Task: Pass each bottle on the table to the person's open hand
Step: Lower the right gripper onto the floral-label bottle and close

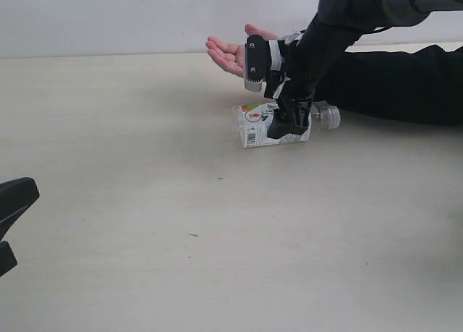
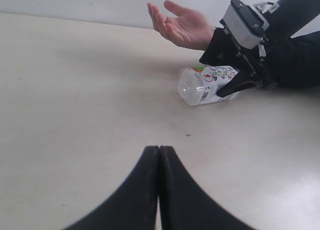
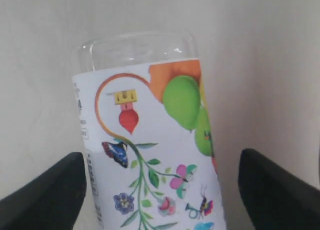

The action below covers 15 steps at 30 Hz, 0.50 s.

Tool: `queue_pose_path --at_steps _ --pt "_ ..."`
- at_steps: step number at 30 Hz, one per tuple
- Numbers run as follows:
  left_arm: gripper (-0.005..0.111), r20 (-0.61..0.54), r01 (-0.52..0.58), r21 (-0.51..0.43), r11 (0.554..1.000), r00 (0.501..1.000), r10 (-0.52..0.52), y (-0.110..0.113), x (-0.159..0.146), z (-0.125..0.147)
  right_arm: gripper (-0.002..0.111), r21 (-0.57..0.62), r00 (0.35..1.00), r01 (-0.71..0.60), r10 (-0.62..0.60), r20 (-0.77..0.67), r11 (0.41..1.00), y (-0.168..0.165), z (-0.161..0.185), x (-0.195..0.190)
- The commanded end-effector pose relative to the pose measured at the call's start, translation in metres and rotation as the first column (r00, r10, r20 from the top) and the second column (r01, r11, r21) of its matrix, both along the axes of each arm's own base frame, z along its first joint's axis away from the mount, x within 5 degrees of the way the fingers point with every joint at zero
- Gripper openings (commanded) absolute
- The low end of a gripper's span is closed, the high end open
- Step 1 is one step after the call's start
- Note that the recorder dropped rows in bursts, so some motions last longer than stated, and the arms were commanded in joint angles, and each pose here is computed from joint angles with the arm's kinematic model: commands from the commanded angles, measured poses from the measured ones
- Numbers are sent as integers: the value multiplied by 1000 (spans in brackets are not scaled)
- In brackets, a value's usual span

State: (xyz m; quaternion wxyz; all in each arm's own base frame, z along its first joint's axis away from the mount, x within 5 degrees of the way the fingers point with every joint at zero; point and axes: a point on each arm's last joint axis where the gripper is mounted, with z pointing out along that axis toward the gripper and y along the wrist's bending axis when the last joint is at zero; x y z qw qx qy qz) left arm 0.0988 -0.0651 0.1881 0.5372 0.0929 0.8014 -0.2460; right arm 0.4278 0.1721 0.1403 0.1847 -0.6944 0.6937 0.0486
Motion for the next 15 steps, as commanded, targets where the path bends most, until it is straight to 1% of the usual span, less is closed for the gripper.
queue_pose_path --at_steps 1,5,7,10,13,15 --pt "2 2 -2 -8 1000 1000 2 0 -1 0 79 -2 1000 -2 2 -15 1000 2 -12 2" --pt "2 2 -2 -8 1000 1000 2 0 -1 0 77 -5 1000 -1 1 -21 1000 2 -16 2" --pt "2 2 -2 -8 1000 1000 2 0 -1 0 72 -5 1000 -1 1 -21 1000 2 -16 2" --pt "2 2 -2 -8 1000 1000 2 0 -1 0 52 -7 999 -6 6 -36 1000 2 -16 1" --pt "2 2 -2 -8 1000 1000 2 0 -1 0 30 -10 998 -13 12 -58 1000 2 -17 -1" --pt "2 2 -2 -8 1000 1000 2 0 -1 0 13 -14 996 -21 20 -83 1000 1 -17 -4"
